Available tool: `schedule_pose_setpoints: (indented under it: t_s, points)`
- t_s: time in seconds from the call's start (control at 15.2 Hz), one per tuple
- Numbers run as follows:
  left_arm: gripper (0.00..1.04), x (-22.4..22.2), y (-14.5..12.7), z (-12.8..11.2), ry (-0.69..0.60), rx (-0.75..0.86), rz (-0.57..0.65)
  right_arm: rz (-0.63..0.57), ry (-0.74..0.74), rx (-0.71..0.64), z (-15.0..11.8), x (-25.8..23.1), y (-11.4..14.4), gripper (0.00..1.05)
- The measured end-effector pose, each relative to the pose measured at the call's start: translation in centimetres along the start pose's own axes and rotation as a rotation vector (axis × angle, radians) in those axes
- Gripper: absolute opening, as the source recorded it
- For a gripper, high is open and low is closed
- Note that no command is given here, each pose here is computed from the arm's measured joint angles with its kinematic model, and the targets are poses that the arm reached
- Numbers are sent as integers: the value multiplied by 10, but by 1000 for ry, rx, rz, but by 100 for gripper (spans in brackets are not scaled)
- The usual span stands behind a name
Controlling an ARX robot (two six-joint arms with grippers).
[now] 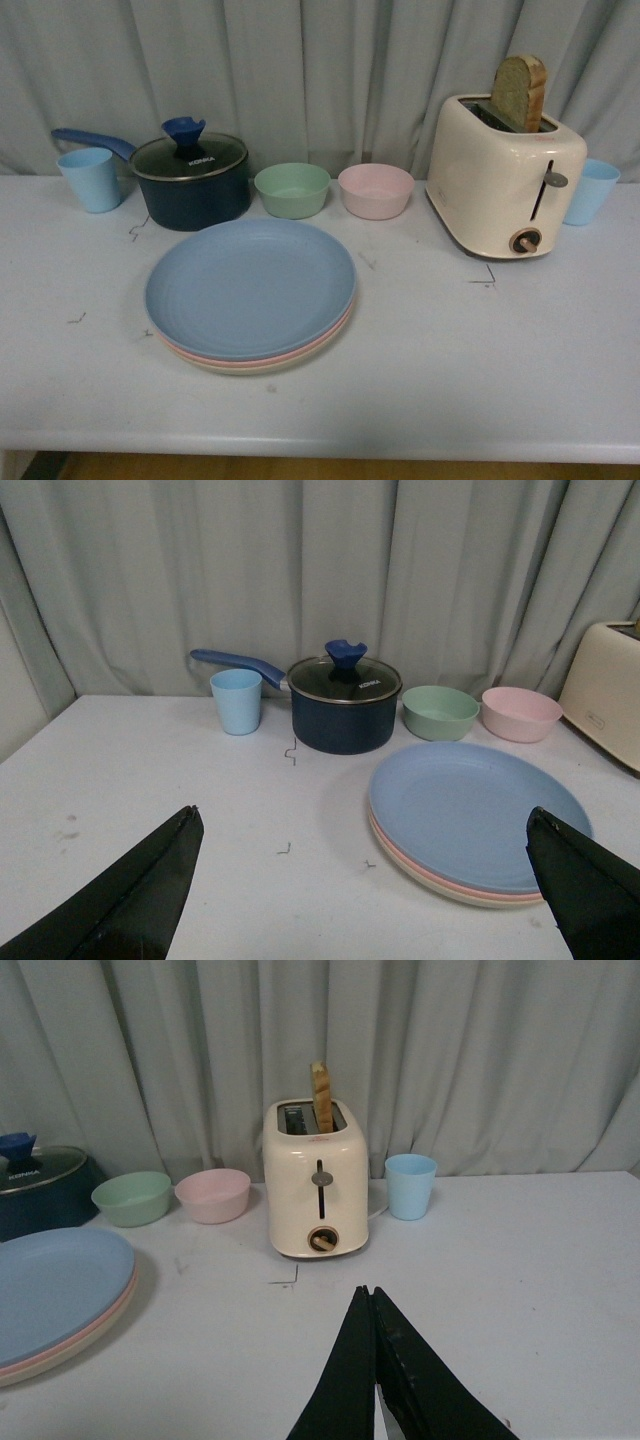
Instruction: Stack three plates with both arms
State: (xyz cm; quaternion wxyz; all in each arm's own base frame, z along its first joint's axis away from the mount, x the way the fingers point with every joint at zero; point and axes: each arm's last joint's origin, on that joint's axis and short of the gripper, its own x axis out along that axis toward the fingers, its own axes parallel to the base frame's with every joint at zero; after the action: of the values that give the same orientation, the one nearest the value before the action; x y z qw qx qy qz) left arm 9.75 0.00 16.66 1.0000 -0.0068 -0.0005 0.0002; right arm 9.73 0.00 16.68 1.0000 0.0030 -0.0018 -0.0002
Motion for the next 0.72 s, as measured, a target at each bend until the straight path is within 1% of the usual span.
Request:
schedule_pose_setpoints:
  t_s: [0.07,0.13,0.59,0.66,0.72]
  points:
    - [98,0,0,0,1,0,0,0,0,0,0,0,0,2]
    - [98,0,0,0,1,0,0,0,0,-1,0,0,0,7]
    - [98,0,0,0,1,0,0,0,0,-2,0,0,0,96]
    - [98,0,0,0,1,0,0,0,0,-2,0,0,0,99]
    - [98,0,0,0,1,0,0,0,0,-2,0,0,0,98]
